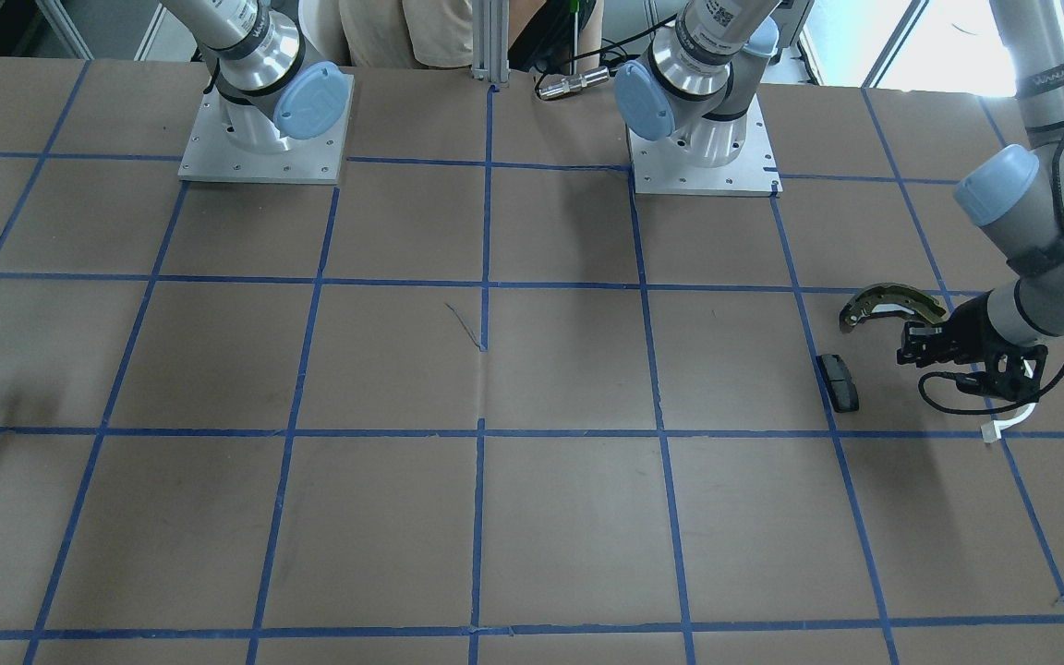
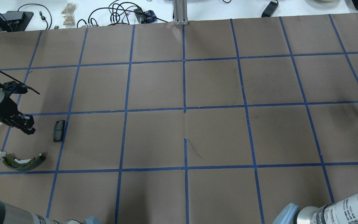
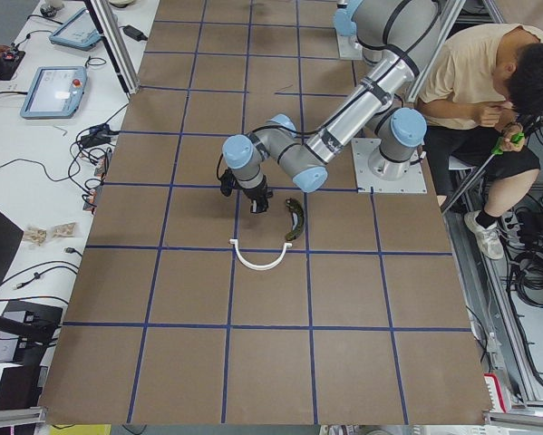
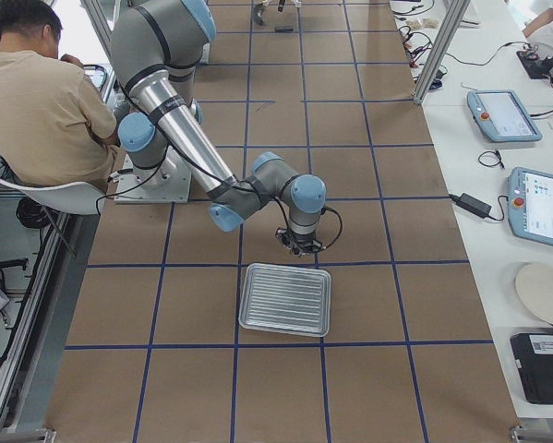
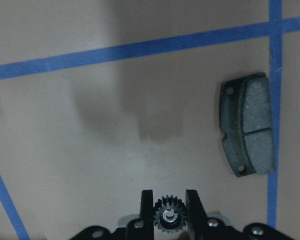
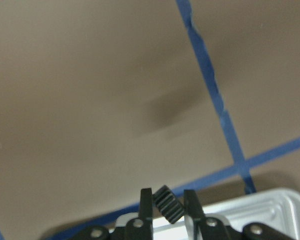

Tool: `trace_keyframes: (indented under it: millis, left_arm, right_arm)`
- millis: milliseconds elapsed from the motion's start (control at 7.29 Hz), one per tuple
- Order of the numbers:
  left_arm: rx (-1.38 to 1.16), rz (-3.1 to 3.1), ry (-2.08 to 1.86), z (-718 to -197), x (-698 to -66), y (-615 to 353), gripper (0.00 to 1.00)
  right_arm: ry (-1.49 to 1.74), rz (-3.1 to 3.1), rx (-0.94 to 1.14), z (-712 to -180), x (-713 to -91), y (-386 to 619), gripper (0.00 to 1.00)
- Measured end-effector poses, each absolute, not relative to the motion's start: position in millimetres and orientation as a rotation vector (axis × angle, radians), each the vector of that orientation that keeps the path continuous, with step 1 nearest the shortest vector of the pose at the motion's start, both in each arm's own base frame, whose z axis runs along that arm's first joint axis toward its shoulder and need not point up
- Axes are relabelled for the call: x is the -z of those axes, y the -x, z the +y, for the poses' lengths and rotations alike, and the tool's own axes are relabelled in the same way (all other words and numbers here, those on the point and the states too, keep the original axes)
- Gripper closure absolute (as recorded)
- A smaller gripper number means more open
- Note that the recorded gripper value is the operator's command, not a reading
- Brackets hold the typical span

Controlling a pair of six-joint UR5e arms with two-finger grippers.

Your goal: Place bearing gear from tray to pile

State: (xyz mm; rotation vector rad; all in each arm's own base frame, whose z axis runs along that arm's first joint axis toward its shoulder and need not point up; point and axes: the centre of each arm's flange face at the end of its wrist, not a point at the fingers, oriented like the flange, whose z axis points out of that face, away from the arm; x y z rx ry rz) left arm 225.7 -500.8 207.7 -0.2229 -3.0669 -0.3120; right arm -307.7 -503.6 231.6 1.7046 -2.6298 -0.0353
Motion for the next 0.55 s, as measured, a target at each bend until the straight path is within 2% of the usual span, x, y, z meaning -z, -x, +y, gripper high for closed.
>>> trace_keyframes:
  millis: [137,274,411,549]
  left_arm:
    - [0.310,-3.068,0.223,-503,-198,-229,1.00]
    - [0.317,-3.063,0.225,-502,-191,-230,0.96]
    - [0.326,-3.056,0.225,-501,-184,-230,0.30]
    - [0.333,-3.050,0.222,-500,-180,-229,0.00]
  right_arm:
    - [-1.607,-2.700,0.017,-518,-233,258,1.00]
    - [-1.513,-2.759,0.012,-532,-235,196,1.00]
    - [-1.420,-2.805,0.007,-543,-240,124,1.00]
    - [-1.326,-2.842,-0.005,-549,-246,46,1.00]
